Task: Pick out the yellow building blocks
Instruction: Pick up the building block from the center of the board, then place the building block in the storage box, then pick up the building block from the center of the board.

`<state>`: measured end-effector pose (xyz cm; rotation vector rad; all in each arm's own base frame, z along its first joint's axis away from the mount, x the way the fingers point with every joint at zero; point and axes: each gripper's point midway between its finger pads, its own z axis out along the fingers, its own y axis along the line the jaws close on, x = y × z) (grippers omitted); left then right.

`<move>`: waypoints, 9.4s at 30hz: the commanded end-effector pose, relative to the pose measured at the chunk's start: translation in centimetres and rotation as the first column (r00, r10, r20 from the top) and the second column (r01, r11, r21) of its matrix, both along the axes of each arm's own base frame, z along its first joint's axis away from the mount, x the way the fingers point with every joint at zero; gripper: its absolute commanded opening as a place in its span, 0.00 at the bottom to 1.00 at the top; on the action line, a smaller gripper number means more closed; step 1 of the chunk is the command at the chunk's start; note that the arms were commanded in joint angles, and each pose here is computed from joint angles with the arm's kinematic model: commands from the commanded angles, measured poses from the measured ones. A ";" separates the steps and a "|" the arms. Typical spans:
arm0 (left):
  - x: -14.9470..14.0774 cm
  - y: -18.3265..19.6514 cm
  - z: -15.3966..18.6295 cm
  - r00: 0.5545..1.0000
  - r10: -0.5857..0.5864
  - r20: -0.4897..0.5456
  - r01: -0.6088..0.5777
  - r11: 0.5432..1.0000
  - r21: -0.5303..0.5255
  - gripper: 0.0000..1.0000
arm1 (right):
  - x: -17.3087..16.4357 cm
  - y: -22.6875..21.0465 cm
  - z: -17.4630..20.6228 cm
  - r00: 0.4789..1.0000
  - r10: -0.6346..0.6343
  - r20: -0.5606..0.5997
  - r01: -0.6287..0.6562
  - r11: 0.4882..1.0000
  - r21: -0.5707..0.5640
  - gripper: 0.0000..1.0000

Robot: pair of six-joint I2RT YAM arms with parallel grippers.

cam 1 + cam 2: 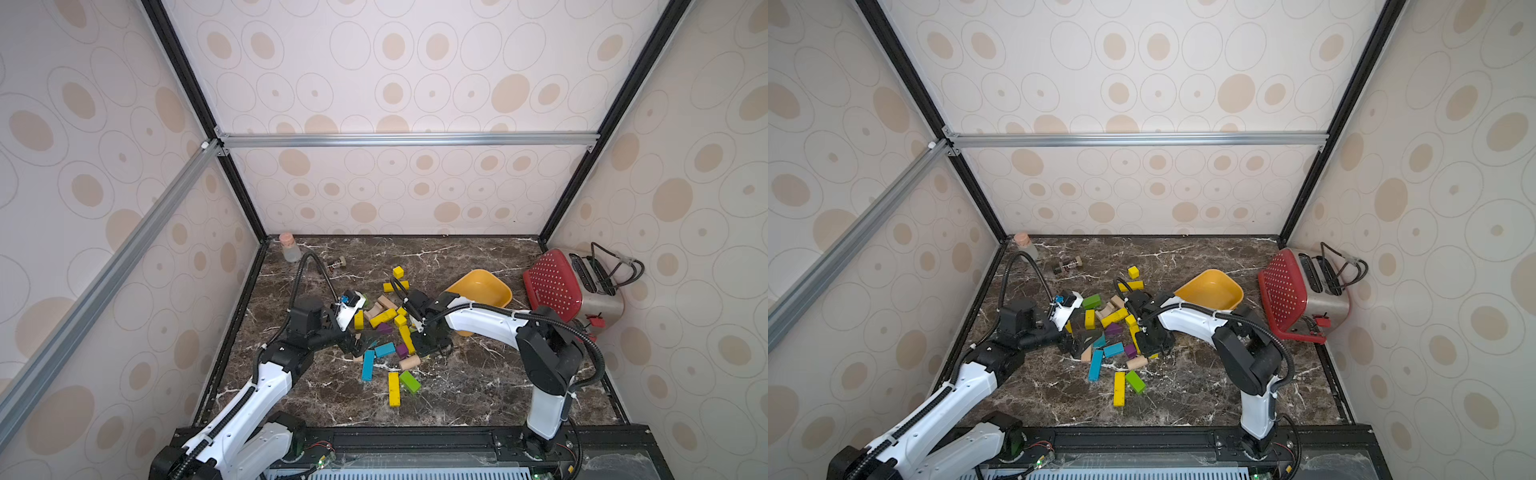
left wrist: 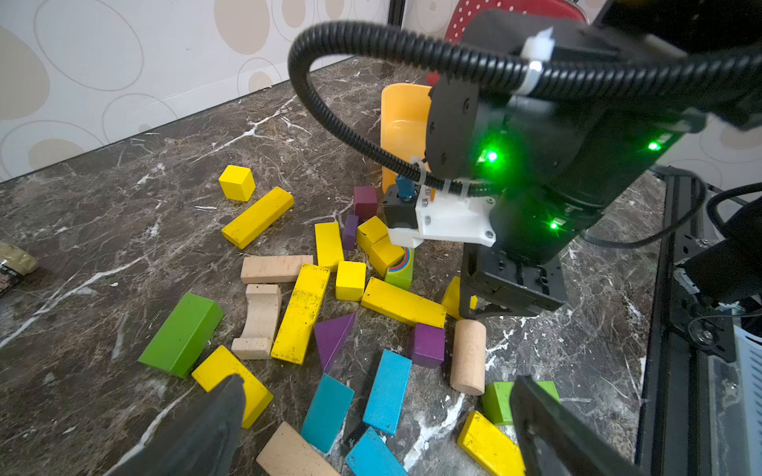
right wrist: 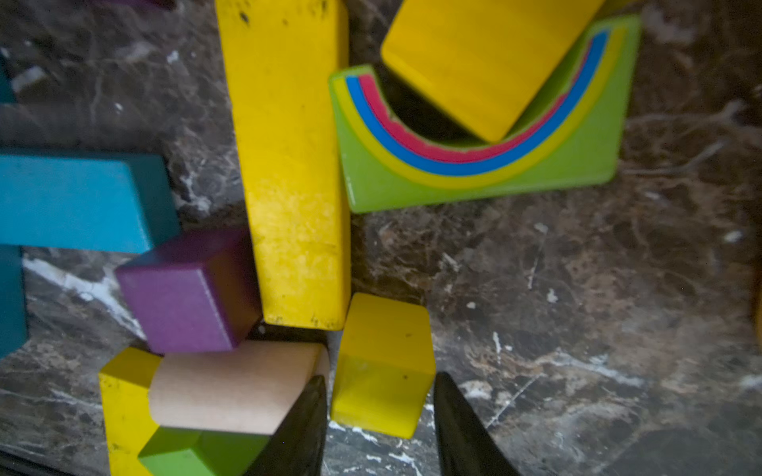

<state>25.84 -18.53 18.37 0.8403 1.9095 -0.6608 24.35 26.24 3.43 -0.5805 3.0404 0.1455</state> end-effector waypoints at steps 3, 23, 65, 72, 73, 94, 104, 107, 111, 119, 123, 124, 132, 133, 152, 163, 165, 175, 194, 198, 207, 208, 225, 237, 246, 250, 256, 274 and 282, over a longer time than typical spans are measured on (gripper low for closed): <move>0.4 0.0 1.0 0.998 0.000 0.057 -0.001 1.000 0.008 0.99 | -0.6 -0.1 -0.6 1.000 0.011 -0.019 -0.012 1.000 -0.022 0.39; 1.8 0.1 1.6 0.997 0.051 0.057 -0.051 0.999 -0.004 0.99 | -0.8 -0.8 2.6 0.996 0.094 0.011 -0.093 0.995 -0.025 0.09; 7.4 -9.4 4.4 0.985 -0.083 0.148 0.086 0.996 -0.013 0.97 | 9.8 -13.5 9.4 0.924 -0.288 0.252 0.271 0.957 0.102 0.00; 10.3 -13.5 3.5 0.992 -0.094 0.083 0.099 0.994 -0.056 0.95 | 14.2 -15.9 8.0 0.900 -0.320 0.297 0.316 0.947 0.061 0.00; 10.6 -13.9 3.4 0.992 -0.094 0.078 0.099 0.993 -0.061 0.95 | 14.7 -15.8 7.8 0.898 -0.317 0.306 0.314 0.947 0.059 0.00; 13.1 -18.2 1.9 0.998 -0.065 0.018 0.066 0.991 -0.113 0.94 | 21.9 -20.5 1.7 0.860 -0.440 0.257 0.442 0.896 0.055 0.07; 12.4 -17.2 1.2 0.999 -0.046 -0.002 0.045 0.996 -0.080 0.94 | 23.3 -20.6 1.3 0.870 -0.418 0.262 0.424 0.905 0.036 0.35; 12.2 -16.9 0.9 0.999 -0.036 -0.015 0.035 0.997 -0.066 0.95 | 23.0 -20.9 1.4 0.872 -0.418 0.255 0.427 0.904 0.021 0.42; 12.0 -16.7 1.0 0.999 -0.033 -0.019 0.032 0.998 -0.060 0.95 | 22.3 -20.7 1.4 0.872 -0.423 0.245 0.429 0.903 0.033 0.50; 11.7 -16.3 1.3 0.999 -0.030 -0.016 0.029 0.999 -0.046 0.95 | 21.0 -21.0 3.1 0.861 -0.431 0.270 0.436 0.899 0.041 0.49; 11.7 -16.2 1.9 1.000 -0.025 -0.006 0.025 0.998 -0.053 0.96 | 19.7 -21.8 5.3 0.838 -0.453 0.303 0.467 0.884 0.028 0.50; 11.7 -16.1 2.1 1.000 -0.024 -0.002 0.024 0.998 -0.056 0.96 | 19.3 -21.8 5.8 0.835 -0.454 0.309 0.469 0.883 0.031 0.51; 11.5 -16.0 2.6 1.000 -0.021 0.002 0.021 0.998 -0.064 0.97 | 14.7 -19.4 9.5 0.846 -0.394 0.360 0.403 0.914 0.055 0.52; 11.3 -15.8 2.5 1.000 -0.019 -0.007 0.019 0.998 -0.059 0.97 | 13.8 -18.5 9.5 0.855 -0.377 0.356 0.383 0.922 0.055 0.51; 4.4 -7.3 0.1 0.991 0.119 -0.066 -0.111 0.988 0.105 0.98 | 5.2 -1.6 8.0 0.942 -0.176 0.287 0.127 0.975 0.183 0.26; 1.5 -3.9 -1.5 0.990 0.132 -0.050 -0.118 0.969 0.219 0.99 | 7.3 0.7 4.2 0.953 -0.133 0.272 0.118 0.990 0.073 0.34; 1.5 -3.3 -1.5 0.989 0.145 -0.031 -0.133 0.963 0.235 0.99 | 7.7 0.9 3.6 0.956 -0.135 0.261 0.123 0.991 0.059 0.35; 1.3 -3.5 -1.8 0.993 0.118 -0.031 -0.106 0.962 0.250 0.99 | 9.6 1.3 2.1 0.960 -0.133 0.245 0.130 0.991 0.029 0.40; 1.7 -3.9 -2.3 0.994 0.108 -0.031 -0.096 0.962 0.257 0.99 | 9.6 2.0 -0.5 0.981 -0.127 0.149 0.123 0.992 0.035 0.41; 1.7 -3.9 -2.4 0.994 0.107 -0.033 -0.095 0.961 0.261 0.99 | 9.0 2.0 -0.6 0.984 -0.122 0.132 0.118 0.992 0.039 0.41; 1.8 -3.8 -2.4 0.993 0.113 -0.028 -0.102 0.960 0.262 0.99 | 7.2 2.1 -1.1 0.989 -0.106 0.101 0.103 0.994 0.032 0.47; 1.8 -3.9 -2.4 0.993 0.112 -0.029 -0.100 0.960 0.260 0.99 | 7.1 2.0 -1.3 0.989 -0.108 0.101 0.106 0.994 0.028 0.47; 1.8 -4.6 -2.3 0.994 0.095 -0.050 -0.082 0.970 0.228 0.99 | 9.3 2.6 -1.1 0.983 -0.102 0.156 0.102 0.995 0.004 0.46; 1.8 -4.6 -2.4 0.994 0.097 -0.055 -0.082 0.970 0.230 0.99 | 9.6 2.1 -0.7 0.980 -0.090 0.176 0.092 0.996 -0.008 0.29; 1.8 -5.7 -2.2 0.995 0.063 -0.075 -0.047 0.980 0.191 0.99 | 9.1 2.1 1.2 0.978 -0.095 0.186 0.091 0.995 0.031 0.21; 2.4 -5.9 -1.7 0.996 0.067 -0.062 -0.054 0.979 0.197 0.99 | 8.8 2.0 2.8 0.973 -0.102 0.208 0.091 0.994 0.065 0.20; 3.0 -6.1 -0.9 0.997 0.075 -0.036 -0.066 0.979 0.195 0.99 | 8.4 1.7 4.3 0.969 -0.099 0.226 0.082 0.993 0.083 0.20; 5.3 -7.3 0.5 0.995 0.097 -0.008 -0.094 0.980 0.174 0.99 | 6.9 0.7 8.1 0.958 -0.098 0.270 0.058 0.987 0.151 0.18; 6.8 -8.7 1.2 0.995 0.102 0.003 -0.101 0.986 0.129 0.98 | 6.3 -0.7 9.6 0.953 -0.120 0.279 0.070 0.981 0.182 0.18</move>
